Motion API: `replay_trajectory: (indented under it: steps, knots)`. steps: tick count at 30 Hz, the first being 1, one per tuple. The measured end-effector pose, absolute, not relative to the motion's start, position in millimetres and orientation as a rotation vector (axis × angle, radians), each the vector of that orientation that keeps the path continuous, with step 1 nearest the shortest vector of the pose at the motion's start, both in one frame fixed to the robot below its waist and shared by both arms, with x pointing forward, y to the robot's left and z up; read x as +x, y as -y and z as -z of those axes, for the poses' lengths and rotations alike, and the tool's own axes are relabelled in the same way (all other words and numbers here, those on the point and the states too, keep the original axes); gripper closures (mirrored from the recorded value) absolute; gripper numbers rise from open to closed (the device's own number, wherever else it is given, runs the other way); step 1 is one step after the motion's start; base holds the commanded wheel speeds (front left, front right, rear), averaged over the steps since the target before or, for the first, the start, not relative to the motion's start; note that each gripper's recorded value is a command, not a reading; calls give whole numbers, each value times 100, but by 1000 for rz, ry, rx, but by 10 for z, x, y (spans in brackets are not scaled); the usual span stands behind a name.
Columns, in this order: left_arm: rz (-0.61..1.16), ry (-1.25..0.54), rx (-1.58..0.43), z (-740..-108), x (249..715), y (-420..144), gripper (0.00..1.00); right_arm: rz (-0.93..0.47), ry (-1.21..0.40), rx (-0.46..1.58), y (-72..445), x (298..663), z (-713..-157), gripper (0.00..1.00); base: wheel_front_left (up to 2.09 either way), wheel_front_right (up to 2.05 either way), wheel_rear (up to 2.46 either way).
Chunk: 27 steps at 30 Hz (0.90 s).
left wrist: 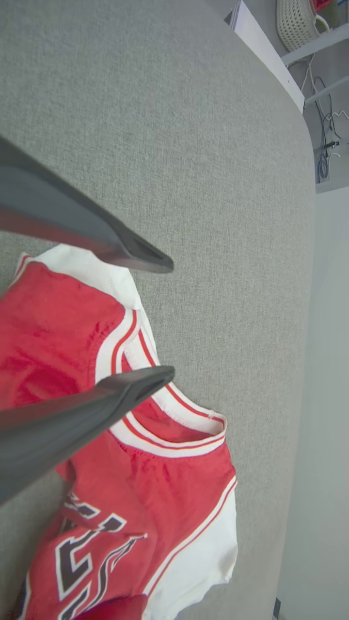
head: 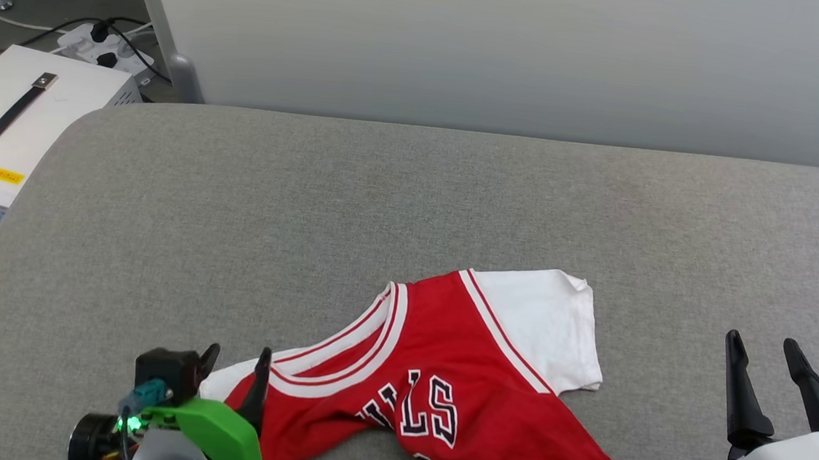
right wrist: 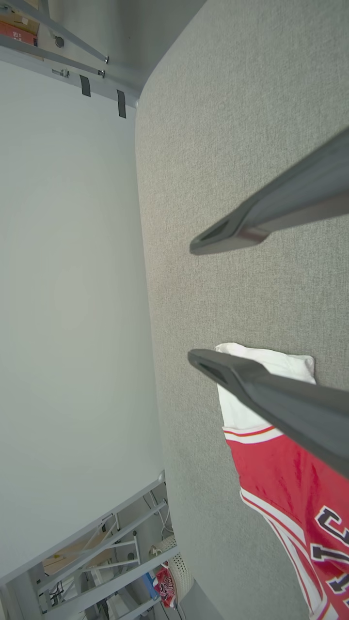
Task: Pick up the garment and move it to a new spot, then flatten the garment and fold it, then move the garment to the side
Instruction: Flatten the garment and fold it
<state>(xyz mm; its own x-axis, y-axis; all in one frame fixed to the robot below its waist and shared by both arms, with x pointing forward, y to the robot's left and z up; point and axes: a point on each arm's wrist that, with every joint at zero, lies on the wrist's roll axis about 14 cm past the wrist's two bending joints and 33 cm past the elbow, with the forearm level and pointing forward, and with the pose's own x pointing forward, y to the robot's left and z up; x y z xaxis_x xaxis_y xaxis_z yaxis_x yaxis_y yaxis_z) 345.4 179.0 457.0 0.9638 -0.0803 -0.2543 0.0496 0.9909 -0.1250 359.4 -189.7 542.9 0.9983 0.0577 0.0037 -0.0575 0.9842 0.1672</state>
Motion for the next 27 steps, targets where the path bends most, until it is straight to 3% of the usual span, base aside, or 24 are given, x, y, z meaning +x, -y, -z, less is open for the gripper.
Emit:
replay_trajectory:
  steps: [10,24,25,26,27]
  knots:
    - [331,-443,10,-4568,3941,-1407,0,-61,-69,166,1869,3670,-5240,0,0,0,0]
    - [542,-969,187,-3672,4114,-1030,0,38,-164,175,2135,3614,-4904,0,0,0,0]
    - [553,-1000,202,-3637,4105,-1012,5,47,-170,178,2161,3600,-4883,0,0,0,0]
    - [561,-1027,213,-3608,4091,-1002,45,53,-175,178,2176,3591,-4868,0,0,0,0]
    - [572,-1053,224,-3591,4086,-985,100,60,-179,179,2197,3580,-4852,0,0,0,0]
